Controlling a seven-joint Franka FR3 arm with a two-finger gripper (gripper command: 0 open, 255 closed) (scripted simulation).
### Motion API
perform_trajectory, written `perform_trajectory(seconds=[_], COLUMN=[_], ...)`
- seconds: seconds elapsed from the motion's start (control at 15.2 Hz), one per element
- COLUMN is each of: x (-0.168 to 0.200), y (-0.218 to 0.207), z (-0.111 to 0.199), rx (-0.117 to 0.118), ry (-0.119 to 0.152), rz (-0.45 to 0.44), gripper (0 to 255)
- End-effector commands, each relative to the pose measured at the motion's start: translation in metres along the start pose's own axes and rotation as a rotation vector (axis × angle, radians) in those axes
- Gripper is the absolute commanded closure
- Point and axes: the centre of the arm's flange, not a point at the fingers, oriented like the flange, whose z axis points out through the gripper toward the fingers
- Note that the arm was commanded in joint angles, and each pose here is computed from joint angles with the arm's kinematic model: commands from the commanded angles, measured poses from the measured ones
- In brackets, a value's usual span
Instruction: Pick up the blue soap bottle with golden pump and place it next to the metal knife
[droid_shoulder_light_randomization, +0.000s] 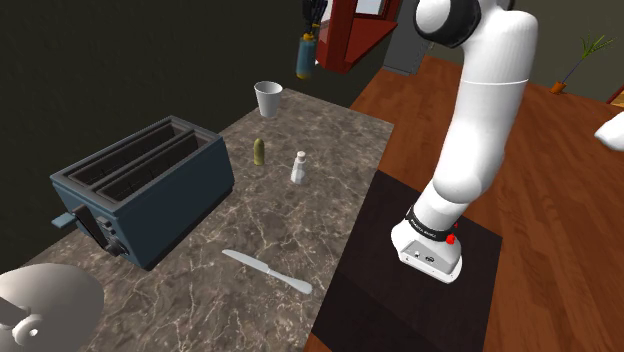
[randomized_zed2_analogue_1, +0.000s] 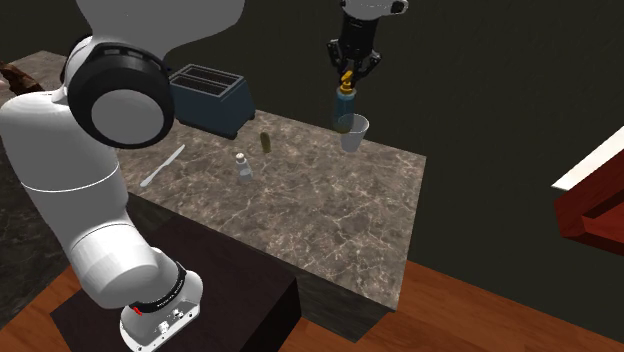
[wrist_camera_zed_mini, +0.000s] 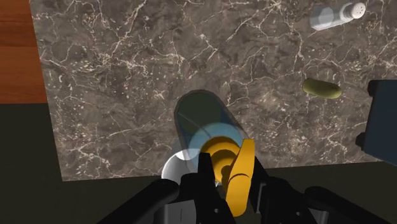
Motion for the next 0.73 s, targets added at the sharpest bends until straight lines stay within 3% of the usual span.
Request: perform_trajectory(seconds=[0.0,0.33,0.66], x=[0.000,0.001,-0.032], y=[-0.001,-0.003,-0.060], z=[-0.012,-0.034,-0.030], rx=[0.000,0.000,0.000], ry=[0.000,0.000,0.000], rz=[0.000,0.000,0.000], gripper=[255,255,255])
